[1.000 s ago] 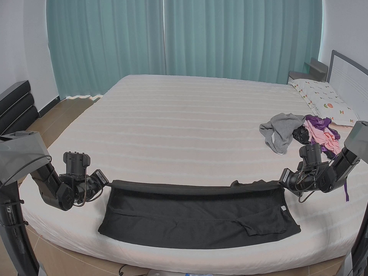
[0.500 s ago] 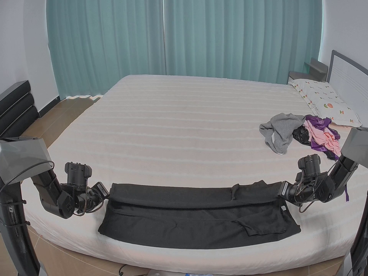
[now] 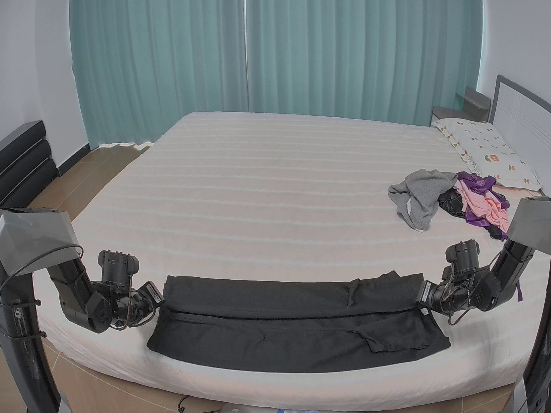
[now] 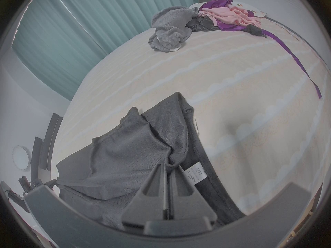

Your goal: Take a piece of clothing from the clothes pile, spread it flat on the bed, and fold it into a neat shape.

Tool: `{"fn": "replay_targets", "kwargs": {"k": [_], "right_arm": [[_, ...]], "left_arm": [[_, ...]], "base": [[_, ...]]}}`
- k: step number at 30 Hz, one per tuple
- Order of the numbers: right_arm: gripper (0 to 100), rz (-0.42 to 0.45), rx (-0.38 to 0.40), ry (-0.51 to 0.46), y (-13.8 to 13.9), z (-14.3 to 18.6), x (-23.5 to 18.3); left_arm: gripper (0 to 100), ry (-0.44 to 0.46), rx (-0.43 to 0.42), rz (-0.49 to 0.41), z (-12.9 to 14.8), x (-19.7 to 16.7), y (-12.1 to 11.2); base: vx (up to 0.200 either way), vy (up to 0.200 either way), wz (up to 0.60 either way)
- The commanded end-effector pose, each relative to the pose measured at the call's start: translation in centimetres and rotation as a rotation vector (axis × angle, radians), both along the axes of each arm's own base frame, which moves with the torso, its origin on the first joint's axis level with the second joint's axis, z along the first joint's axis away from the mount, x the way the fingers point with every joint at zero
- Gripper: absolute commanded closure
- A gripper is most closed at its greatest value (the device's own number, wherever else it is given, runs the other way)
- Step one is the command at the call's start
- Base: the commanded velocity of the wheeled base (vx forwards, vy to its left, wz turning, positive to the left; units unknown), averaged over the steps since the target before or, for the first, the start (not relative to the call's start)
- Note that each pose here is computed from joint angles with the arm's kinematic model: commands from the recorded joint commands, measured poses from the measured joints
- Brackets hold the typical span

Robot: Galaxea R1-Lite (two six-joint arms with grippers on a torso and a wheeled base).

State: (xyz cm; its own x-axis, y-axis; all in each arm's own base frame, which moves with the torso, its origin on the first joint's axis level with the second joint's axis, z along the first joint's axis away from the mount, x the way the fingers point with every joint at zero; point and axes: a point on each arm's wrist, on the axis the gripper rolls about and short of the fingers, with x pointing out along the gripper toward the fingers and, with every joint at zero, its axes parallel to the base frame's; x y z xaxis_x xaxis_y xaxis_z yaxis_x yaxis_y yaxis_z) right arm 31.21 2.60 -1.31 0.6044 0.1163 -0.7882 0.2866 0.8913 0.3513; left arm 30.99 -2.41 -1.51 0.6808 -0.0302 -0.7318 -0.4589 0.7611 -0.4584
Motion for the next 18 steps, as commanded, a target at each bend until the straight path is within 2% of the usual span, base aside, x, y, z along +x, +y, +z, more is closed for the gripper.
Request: {"fn": "replay_targets", "kwargs": {"k": [1, 10, 11, 12, 13, 18], "right_arm": [[100, -0.004, 0.000, -0.004, -0.1, 0.1, 0.0], [100, 0.017, -0.013, 0.029, 0.0, -0.7, -0.5], [0, 0.018, -0.014, 0.032, 0.1, -0.8, -0.5], [0, 0.020, -0.014, 0.035, 0.1, -0.8, -0.5], [0, 0.021, -0.015, 0.035, 0.1, -0.8, -0.5], [0, 0.017, -0.012, 0.004, 0.0, -0.1, -0.3]], "left_arm": [[100, -0.004, 0.000, 0.000, 0.2, -0.1, 0.0], [100, 0.021, 0.002, -0.003, -0.5, -0.2, -0.1], [100, 0.024, 0.002, -0.004, -0.6, -0.3, -0.1], [100, 0.028, 0.003, -0.007, -0.6, -0.3, -0.2], [0, 0.033, 0.003, -0.012, -0.6, -0.5, -0.3], [0, 0.028, 0.009, -0.028, -0.4, -0.7, -0.6]], "base": [[0.000, 0.000, 0.00], [0.000, 0.000, 0.00], [0.000, 0.000, 0.00], [0.000, 0.000, 0.00], [0.000, 0.000, 0.00], [0.000, 0.000, 0.00]]}}
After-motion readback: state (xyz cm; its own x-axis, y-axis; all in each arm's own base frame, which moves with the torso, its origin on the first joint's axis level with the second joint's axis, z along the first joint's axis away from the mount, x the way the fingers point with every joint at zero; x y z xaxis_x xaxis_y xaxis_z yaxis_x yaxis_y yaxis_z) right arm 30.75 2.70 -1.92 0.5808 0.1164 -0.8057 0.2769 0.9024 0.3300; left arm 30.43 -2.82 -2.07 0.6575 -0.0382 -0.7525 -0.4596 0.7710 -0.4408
